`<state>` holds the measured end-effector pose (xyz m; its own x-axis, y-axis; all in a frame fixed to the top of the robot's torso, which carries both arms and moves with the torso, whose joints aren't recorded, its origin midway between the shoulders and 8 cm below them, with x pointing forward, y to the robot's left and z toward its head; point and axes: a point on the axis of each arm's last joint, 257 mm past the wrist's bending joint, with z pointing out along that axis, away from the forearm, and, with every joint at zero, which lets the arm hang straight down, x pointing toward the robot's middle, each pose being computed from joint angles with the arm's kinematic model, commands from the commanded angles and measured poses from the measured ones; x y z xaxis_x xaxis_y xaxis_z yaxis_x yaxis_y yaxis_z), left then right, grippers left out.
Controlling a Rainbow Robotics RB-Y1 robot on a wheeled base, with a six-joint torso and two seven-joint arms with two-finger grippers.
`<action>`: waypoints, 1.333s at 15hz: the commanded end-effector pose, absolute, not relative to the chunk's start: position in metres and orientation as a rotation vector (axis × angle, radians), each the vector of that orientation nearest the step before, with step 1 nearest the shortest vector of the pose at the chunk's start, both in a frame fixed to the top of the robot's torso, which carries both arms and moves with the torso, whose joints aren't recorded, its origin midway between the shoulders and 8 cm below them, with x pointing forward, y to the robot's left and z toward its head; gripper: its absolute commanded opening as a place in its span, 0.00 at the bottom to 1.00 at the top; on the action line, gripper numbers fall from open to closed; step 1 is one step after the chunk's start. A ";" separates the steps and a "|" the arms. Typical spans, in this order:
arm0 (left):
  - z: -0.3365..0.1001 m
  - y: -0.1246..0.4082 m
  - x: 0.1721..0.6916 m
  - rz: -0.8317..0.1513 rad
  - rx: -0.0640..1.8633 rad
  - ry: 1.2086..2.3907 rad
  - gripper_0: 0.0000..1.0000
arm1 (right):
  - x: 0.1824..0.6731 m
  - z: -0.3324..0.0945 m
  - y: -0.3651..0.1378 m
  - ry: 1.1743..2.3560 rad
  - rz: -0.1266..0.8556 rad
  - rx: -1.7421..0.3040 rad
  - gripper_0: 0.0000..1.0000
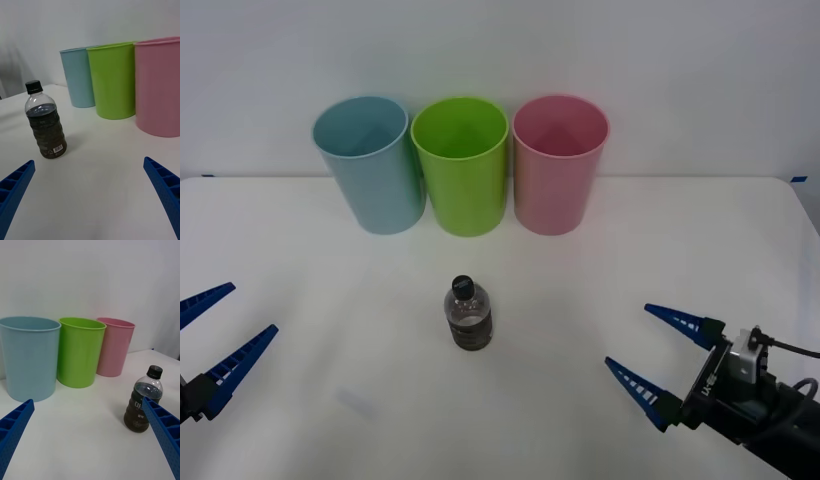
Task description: Grasp the object on the table and drop it into the matching bin: aluminum can to the light blue bin, PET bottle to the pink bin.
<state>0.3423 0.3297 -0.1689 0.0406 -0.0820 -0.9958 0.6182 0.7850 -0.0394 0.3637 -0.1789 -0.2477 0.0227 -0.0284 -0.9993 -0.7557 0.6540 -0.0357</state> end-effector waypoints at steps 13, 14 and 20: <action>-0.169 0.330 0.342 -0.567 0.465 1.441 1.00 | 0.394 -0.274 -0.051 1.501 0.638 -0.716 1.00; -0.169 0.330 0.342 -0.567 0.465 1.441 1.00 | 0.396 -0.275 -0.047 1.503 0.630 -0.717 1.00; -0.169 0.330 0.342 -0.567 0.465 1.441 1.00 | 0.405 -0.277 -0.015 1.514 0.576 -0.719 1.00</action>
